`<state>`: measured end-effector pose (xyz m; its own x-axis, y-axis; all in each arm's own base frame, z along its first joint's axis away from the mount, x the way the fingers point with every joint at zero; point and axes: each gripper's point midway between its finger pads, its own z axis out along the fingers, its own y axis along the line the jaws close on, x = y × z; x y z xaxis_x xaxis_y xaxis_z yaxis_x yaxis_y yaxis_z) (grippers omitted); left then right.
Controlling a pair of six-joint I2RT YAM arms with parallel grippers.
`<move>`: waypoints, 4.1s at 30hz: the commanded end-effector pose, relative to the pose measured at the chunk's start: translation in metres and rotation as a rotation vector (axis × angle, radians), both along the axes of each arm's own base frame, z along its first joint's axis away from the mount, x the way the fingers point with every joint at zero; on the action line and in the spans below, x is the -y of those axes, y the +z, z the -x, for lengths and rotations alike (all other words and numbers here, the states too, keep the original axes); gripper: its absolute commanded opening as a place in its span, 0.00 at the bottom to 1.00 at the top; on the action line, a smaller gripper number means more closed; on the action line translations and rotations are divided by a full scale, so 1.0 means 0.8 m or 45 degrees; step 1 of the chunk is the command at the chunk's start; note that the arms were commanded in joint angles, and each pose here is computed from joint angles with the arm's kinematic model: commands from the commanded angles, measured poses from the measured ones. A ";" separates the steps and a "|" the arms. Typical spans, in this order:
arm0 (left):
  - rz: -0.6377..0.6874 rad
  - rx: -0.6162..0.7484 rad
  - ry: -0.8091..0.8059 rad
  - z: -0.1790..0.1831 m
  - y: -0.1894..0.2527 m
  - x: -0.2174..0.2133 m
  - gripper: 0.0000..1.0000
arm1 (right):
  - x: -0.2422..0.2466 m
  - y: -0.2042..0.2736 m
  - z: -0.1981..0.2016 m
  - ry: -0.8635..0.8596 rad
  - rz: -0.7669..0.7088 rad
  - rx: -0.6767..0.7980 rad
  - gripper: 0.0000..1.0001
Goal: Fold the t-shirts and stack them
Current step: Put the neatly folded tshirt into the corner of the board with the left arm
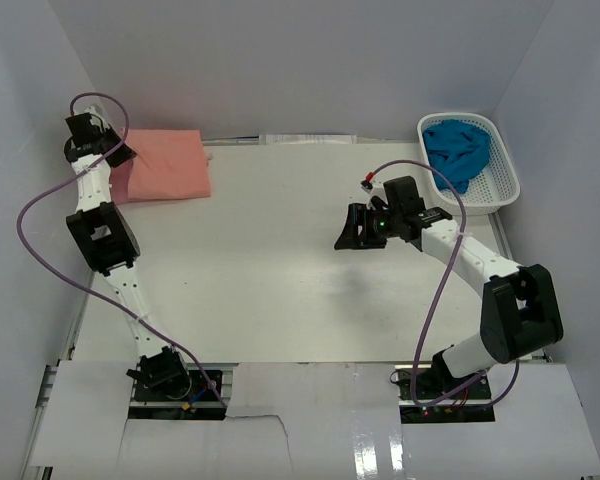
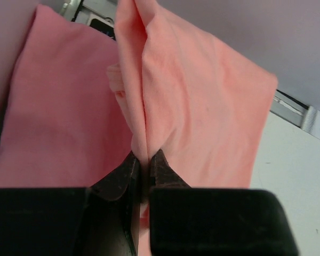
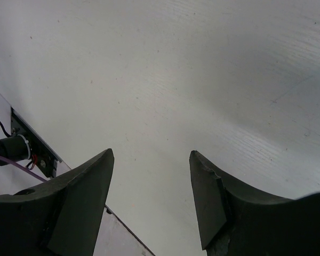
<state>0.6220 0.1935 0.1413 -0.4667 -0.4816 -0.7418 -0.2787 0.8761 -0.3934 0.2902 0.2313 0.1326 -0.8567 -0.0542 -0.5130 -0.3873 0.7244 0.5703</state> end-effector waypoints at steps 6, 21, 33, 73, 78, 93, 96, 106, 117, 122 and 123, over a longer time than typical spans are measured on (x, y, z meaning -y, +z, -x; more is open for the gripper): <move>-0.152 0.161 0.154 0.000 0.066 -0.062 0.00 | -0.020 0.022 -0.016 0.070 -0.043 0.033 0.65; -0.297 0.205 0.239 0.014 0.109 -0.099 0.00 | -0.030 0.016 -0.025 0.109 -0.043 0.006 0.65; -0.381 0.239 0.303 0.032 0.149 -0.110 0.00 | -0.036 0.012 -0.025 0.142 -0.059 -0.004 0.65; -0.546 -0.137 0.157 -0.011 -0.040 0.016 0.98 | -0.034 0.006 -0.002 0.171 -0.085 0.000 0.65; -0.490 -0.195 0.127 -0.010 -0.084 0.024 0.98 | -0.033 0.003 -0.001 0.166 -0.081 -0.007 0.65; -0.326 -0.279 0.026 -0.005 -0.160 0.072 0.96 | -0.034 0.001 -0.002 0.156 -0.091 -0.015 0.65; -0.280 -0.274 0.005 -0.008 -0.165 0.088 0.97 | -0.034 0.001 -0.002 0.154 -0.089 -0.016 0.65; -0.282 -0.280 -0.072 -0.015 -0.173 0.147 0.98 | -0.033 0.003 0.000 0.146 -0.087 -0.008 0.65; -0.367 -0.240 -0.061 -0.023 -0.146 0.144 0.98 | -0.029 0.000 0.006 0.145 -0.079 -0.005 0.65; -0.400 -0.146 -0.032 -0.034 -0.090 0.139 0.98 | -0.029 -0.001 0.007 0.147 -0.081 -0.008 0.65; -0.405 -0.134 -0.025 -0.034 -0.080 0.138 0.98 | -0.028 -0.002 0.007 0.146 -0.079 -0.010 0.65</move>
